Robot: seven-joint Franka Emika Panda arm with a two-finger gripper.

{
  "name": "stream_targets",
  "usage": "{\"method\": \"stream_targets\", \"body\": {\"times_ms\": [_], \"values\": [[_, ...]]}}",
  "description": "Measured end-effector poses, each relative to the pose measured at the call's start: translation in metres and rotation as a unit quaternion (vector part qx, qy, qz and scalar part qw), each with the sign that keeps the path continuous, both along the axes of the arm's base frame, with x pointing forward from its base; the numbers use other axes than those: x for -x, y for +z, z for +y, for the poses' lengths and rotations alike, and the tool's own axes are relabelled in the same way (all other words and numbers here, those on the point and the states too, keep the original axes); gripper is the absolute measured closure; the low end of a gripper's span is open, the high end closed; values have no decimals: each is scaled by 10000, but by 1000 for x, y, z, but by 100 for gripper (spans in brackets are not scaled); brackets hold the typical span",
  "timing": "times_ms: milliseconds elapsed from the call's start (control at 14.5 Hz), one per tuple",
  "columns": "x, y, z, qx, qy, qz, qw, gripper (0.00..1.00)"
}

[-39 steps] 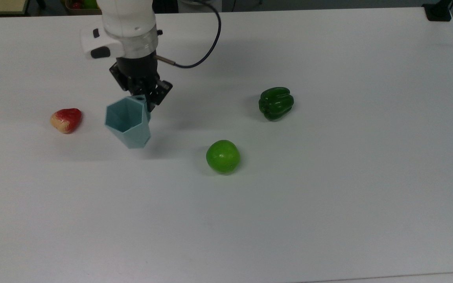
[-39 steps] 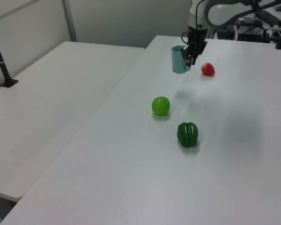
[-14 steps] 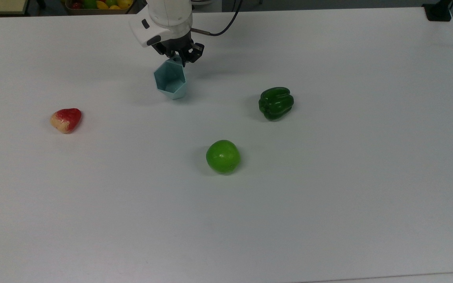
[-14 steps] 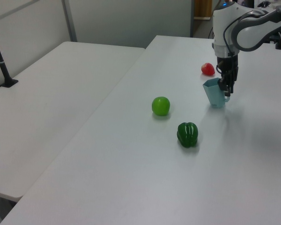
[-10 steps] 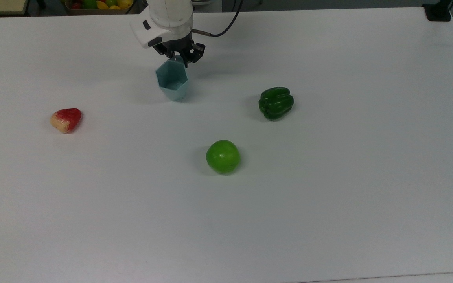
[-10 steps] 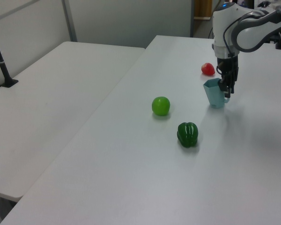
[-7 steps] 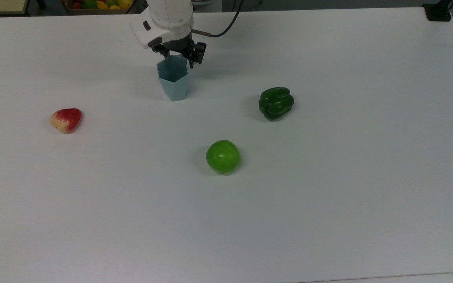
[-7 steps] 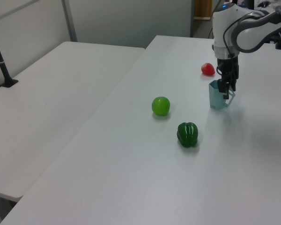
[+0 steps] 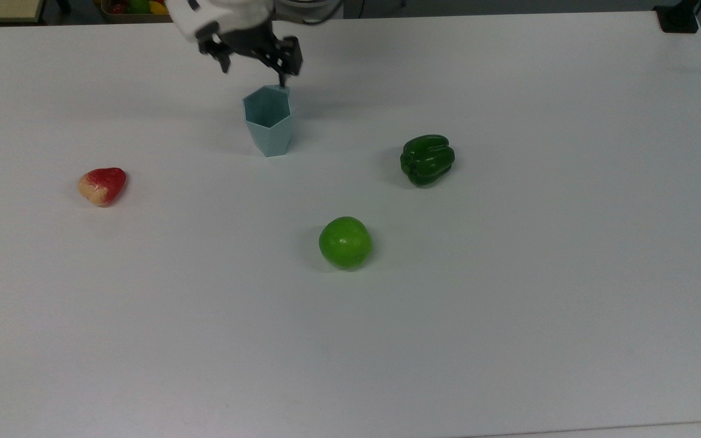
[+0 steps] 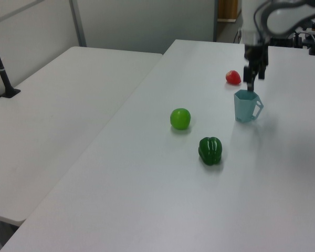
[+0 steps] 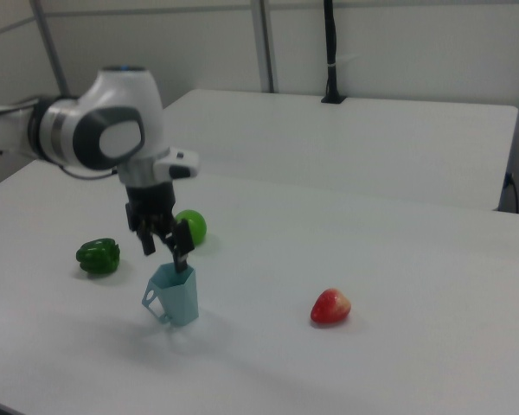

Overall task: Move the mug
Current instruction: 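Set the mug down, open the gripper and raise it away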

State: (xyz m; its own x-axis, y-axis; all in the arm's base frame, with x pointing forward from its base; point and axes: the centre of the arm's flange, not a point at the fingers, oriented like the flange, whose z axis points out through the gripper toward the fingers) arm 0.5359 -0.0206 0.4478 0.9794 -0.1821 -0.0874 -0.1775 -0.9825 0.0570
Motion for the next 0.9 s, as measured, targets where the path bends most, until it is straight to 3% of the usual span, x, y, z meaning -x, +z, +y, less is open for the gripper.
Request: {"method": "stream_targets", "body": {"times_ms": [138, 414, 898], "values": [[-1, 52, -30, -51, -205, -119, 9997, 0], [-8, 110, -61, -140, -505, -559, 9971, 0], [-6, 115, -67, -160, -380, -440, 9982, 0]]}}
